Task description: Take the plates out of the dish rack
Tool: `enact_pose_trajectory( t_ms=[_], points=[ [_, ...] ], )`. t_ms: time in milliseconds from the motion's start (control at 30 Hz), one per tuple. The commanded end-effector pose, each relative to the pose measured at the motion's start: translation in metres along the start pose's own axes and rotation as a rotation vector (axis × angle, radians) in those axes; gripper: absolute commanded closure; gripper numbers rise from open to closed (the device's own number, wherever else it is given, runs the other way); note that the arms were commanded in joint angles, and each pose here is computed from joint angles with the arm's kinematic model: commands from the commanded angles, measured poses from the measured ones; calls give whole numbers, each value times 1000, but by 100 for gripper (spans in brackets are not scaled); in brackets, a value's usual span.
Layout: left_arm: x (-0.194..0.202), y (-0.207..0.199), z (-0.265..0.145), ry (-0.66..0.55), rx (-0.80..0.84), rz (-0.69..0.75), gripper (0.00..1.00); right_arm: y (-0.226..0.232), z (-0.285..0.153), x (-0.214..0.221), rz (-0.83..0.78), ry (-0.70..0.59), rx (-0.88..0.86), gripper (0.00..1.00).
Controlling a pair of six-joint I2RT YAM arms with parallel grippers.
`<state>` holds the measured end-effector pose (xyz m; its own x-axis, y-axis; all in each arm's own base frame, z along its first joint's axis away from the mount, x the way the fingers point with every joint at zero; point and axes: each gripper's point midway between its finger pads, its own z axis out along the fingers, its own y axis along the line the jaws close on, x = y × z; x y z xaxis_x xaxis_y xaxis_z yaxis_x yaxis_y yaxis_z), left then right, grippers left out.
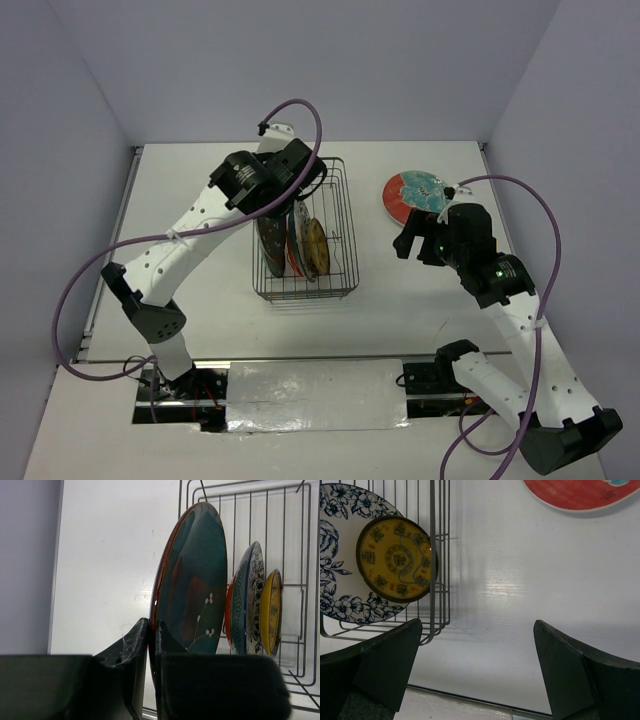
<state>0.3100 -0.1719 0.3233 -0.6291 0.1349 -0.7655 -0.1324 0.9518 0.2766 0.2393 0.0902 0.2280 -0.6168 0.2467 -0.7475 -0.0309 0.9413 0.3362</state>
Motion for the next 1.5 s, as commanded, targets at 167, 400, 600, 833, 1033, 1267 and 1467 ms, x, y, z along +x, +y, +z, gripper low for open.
enact_pose_trajectory(
  t_ms=[167, 400, 600, 833, 1033, 1267, 1467],
  points=[
    [-59, 74, -37, -222, -94, -156, 100, 22, 0, -19, -12, -47, -92, 0],
    [-72, 119, -51, -311, -234, -209, 100, 65, 0, -30, -18, -62, -320, 0],
    [-109, 106, -96, -492, 177, -439, 100, 121, -19, -49, -24, -135, -650, 0],
    [-122, 87, -166, -613, 668, -608, 100, 166, -59, -72, -39, -202, -902, 0],
    [-112, 50, -189, -586, 942, -660, 100, 179, -69, -93, 19, -211, -926, 0],
    [-110, 29, -192, -554, 1033, -656, 100, 182, -77, -91, 53, -204, -955, 1],
    [-105, 15, -193, -554, 1097, -662, 100, 172, -46, -72, 86, -96, -868, 3]
  ],
)
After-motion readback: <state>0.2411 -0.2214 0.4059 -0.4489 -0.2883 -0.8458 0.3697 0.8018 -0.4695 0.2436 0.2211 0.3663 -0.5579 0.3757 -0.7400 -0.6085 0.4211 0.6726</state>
